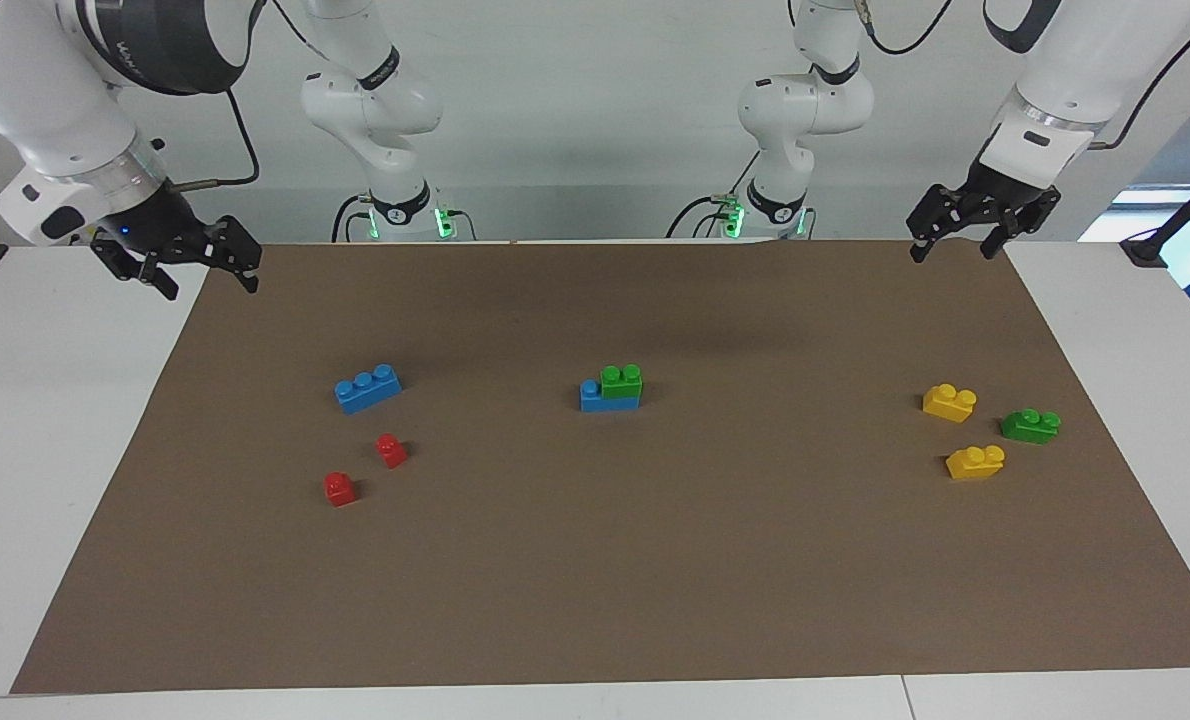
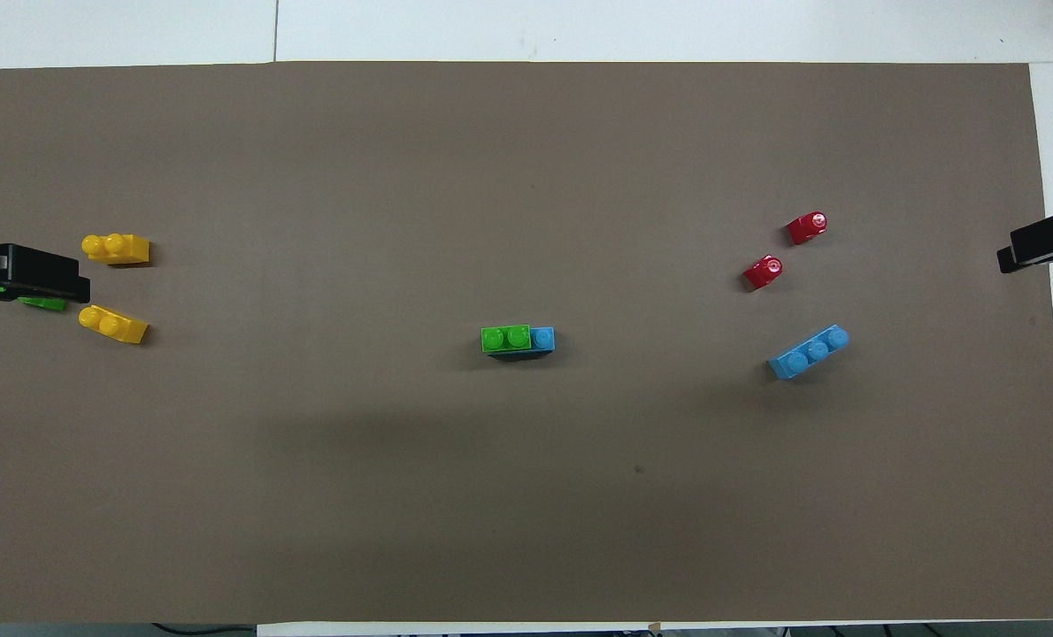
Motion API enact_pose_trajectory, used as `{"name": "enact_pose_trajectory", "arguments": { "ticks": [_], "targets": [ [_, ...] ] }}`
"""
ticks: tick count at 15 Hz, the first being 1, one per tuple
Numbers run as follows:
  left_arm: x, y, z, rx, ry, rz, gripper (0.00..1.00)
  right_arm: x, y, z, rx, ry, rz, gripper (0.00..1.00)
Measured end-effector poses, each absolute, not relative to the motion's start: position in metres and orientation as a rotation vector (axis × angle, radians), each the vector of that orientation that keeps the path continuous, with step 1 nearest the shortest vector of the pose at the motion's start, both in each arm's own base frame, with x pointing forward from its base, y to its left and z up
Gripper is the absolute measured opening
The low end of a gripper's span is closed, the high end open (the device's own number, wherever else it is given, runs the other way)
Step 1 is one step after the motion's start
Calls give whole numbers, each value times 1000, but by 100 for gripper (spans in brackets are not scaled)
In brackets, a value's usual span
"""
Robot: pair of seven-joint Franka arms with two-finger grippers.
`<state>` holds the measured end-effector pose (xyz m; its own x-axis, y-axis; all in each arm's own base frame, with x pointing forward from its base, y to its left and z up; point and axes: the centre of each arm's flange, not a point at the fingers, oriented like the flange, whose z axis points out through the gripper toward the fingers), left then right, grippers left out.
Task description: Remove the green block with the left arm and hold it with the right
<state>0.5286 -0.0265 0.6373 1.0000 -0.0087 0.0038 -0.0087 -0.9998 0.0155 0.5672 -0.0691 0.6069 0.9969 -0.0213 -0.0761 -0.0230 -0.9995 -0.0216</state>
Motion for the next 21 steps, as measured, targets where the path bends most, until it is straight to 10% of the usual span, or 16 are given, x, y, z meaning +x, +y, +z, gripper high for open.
{"name": "enact_pose_trajectory", "arguments": {
  "ticks": [13, 21],
  "targets": [
    [519, -48, 629, 3075, 547, -38, 100, 586, -19, 569, -2522, 1812, 318, 100],
    [519, -94, 614, 2816, 1187, 40, 100, 606, 13, 553, -2249, 1870, 445, 100]
  ]
}}
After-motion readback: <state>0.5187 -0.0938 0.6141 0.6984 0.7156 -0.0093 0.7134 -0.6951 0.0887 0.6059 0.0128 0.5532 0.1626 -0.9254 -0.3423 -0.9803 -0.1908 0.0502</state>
